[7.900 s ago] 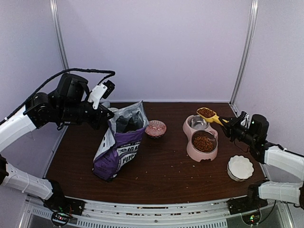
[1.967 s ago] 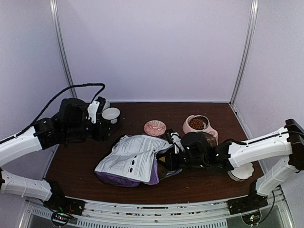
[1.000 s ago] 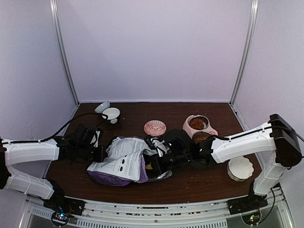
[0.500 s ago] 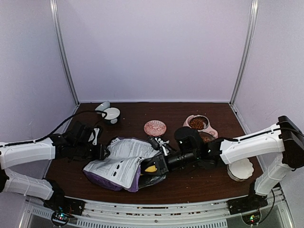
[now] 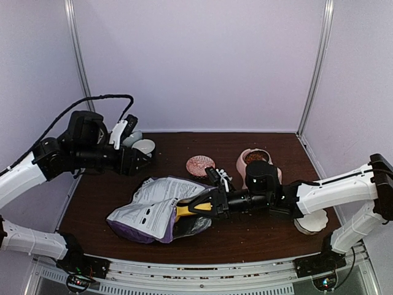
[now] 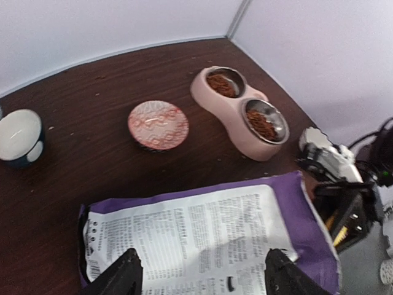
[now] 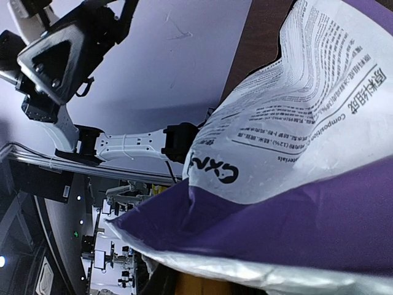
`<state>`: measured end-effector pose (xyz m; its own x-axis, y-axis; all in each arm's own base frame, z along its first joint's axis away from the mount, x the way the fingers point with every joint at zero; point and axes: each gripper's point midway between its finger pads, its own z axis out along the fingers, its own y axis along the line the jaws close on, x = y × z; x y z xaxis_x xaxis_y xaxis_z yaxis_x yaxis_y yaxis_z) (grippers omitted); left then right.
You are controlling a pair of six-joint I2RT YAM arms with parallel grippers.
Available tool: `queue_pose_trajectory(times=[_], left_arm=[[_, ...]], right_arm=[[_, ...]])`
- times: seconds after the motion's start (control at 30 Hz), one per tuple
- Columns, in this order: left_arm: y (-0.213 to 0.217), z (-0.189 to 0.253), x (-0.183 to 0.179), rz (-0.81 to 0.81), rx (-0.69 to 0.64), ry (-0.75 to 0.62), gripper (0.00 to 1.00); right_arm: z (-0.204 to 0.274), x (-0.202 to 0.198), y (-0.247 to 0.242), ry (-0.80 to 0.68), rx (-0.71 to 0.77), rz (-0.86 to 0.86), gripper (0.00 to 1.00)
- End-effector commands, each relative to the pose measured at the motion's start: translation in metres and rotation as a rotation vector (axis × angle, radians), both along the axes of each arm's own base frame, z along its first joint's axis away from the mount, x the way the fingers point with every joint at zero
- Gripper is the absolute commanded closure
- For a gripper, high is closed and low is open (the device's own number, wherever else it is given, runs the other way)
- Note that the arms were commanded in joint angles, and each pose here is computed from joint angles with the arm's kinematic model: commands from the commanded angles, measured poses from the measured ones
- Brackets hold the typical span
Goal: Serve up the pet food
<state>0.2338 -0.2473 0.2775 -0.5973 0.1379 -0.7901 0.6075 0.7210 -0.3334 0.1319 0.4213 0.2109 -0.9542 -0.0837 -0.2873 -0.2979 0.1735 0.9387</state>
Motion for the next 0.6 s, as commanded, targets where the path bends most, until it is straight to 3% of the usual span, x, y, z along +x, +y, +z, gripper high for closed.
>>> queue_pose_trajectory(times=[0.0, 0.17, 0.3, 0.43, 0.47, 0.57], left_arm=[[-0.039, 0.019, -0.047, -0.249, -0.008, 0.013, 0.26], [-0.079, 0.019, -0.081, -0.408, 0.084, -0.006, 0.23], [-0.090, 0.001, -0.083, -0.424, 0.257, -0.049, 0.21], [-0.093, -0.014, -0.078, -0.408, 0.343, -0.051, 0.23], [-0.092, -0.015, -0.077, -0.401, 0.357, -0.057, 0.29], [-0.086, -0.013, -0.071, -0.367, 0.380, -0.083, 0.59]], right_arm=[[0.056, 0.004, -0.006, -0.034, 0.193, -0.037, 0.88], [0.063, 0.006, -0.010, -0.018, 0.227, -0.057, 0.88], [0.061, 0.006, -0.011, -0.021, 0.215, -0.065, 0.88], [0.062, 0.008, -0.016, -0.021, 0.220, -0.080, 0.88], [0.061, 0.009, -0.018, -0.018, 0.219, -0.086, 0.88], [0.060, 0.011, -0.024, -0.013, 0.220, -0.107, 0.88]])
